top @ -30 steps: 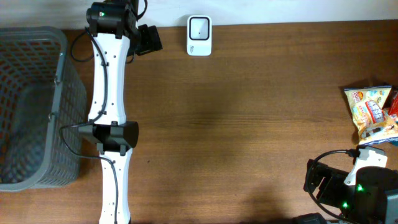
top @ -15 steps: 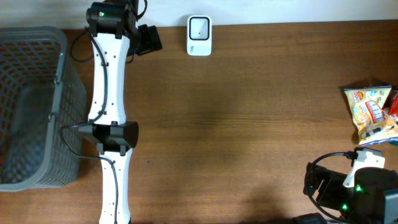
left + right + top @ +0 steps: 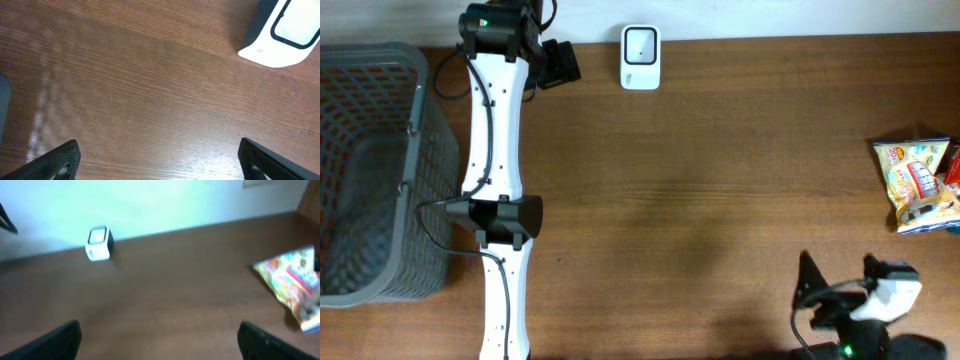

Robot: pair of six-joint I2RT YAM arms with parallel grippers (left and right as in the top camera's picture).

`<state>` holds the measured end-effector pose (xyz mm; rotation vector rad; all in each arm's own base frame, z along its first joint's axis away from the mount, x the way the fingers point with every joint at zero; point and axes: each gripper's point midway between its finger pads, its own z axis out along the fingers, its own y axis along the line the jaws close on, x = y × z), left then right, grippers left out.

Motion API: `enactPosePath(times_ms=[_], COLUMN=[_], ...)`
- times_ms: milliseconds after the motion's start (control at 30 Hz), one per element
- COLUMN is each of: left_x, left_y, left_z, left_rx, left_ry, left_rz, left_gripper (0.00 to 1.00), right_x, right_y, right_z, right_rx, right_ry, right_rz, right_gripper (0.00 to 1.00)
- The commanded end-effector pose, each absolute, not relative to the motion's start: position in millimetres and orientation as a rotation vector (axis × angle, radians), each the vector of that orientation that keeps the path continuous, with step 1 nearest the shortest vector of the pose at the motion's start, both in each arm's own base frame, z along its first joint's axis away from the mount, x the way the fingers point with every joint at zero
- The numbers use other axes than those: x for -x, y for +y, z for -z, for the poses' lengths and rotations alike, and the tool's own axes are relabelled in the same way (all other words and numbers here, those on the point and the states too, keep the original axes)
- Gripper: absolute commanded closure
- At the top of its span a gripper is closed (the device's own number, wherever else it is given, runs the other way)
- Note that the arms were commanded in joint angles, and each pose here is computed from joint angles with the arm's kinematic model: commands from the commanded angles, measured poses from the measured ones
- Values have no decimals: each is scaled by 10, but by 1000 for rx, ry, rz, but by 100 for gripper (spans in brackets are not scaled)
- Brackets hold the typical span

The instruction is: Scan the item barcode

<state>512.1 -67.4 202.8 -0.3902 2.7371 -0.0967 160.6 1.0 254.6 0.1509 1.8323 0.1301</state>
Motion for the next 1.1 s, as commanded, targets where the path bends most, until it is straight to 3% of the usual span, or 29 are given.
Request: enactPosePath(times_ms=[0,567,1067], left_x=[-5129,-5129,-5129], left_y=[-647,-647,-647], left_z=[-1997,-1997,-1997], left_rx=[384,383,383], left_ry=[2742,2742,2742], left_rz=[77,77,77], left_gripper=[1,1,1], right_x=[-1818,-2455,-2458], right_y=[46,-45,-56], right_z=[-2330,-1797,-1574], right_rx=[-114,-175,-170], right_ry=[1824,1557,1634], right_rz=[-109,-96,-76], right_gripper=[2,2,2])
